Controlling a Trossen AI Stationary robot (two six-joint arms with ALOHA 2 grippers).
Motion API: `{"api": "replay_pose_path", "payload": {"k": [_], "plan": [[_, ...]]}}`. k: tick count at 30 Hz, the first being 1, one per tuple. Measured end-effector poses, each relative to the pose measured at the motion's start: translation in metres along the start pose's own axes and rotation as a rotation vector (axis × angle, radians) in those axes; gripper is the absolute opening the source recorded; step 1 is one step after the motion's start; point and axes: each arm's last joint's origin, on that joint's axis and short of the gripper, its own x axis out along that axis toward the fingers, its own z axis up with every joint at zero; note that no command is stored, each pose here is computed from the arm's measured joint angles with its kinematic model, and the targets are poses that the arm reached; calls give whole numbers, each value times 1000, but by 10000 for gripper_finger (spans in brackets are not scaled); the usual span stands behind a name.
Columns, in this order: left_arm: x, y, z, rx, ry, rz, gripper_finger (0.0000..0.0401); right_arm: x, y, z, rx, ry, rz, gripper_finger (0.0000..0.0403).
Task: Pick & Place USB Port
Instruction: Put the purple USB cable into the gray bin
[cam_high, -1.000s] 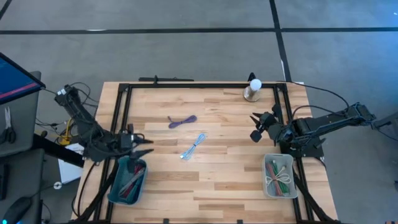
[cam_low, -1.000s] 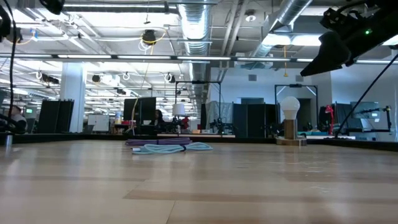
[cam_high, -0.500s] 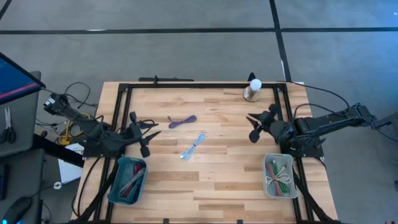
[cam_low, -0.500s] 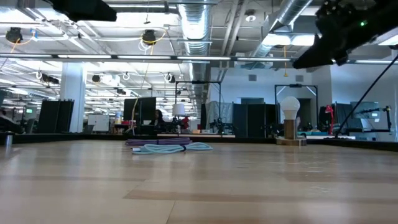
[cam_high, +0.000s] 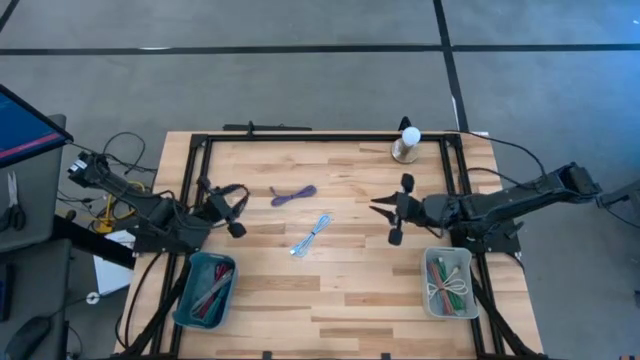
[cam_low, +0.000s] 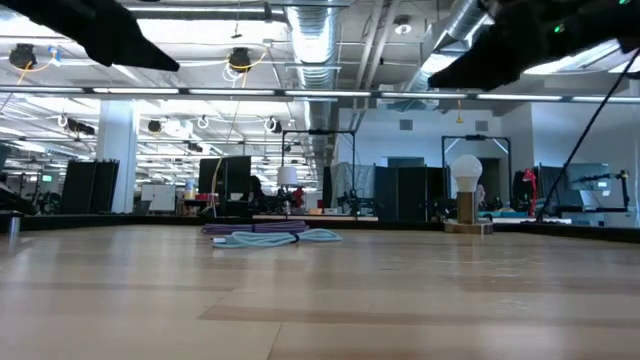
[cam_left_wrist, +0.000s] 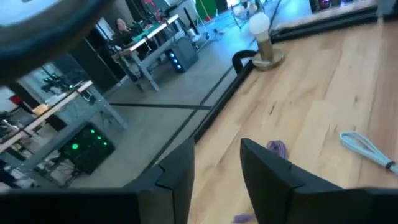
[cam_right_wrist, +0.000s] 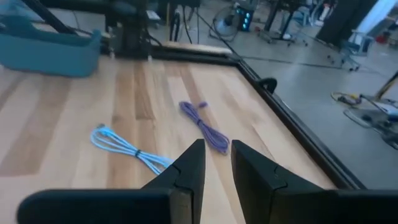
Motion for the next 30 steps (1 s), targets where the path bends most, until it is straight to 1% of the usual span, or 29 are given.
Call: {"api": "replay_pose_path", "payload": {"k": [2,6,9,12,15,17,20,26,28,30], "plan": [[-2,6,-4,-15,-5,-10,117,8,-1,-2,2,9,8,71],[-9,25,-9,-82,-31,-24,80,22,-6,1,32,27,95,71],[-15,43,-11,-183,-69,-27,54,31,-11,8,54,29,141,71],[-21,58,-13,-267,-109,-69,29,41,-14,13,64,34,175,71],[-24,65,-15,-299,-141,-124,8,52,-16,14,69,52,215,71],[-25,68,-16,-314,-150,-133,6,60,-15,13,69,75,234,71],[-25,67,-17,-301,-147,-134,9,74,-14,9,67,119,240,71],[-23,63,-16,-278,-137,-134,6,104,-8,2,31,276,254,71],[-23,62,-16,-272,-134,-132,8,115,-5,2,14,303,258,71],[-22,61,-15,-266,-131,-132,11,124,-3,6,-15,299,255,71]]}}
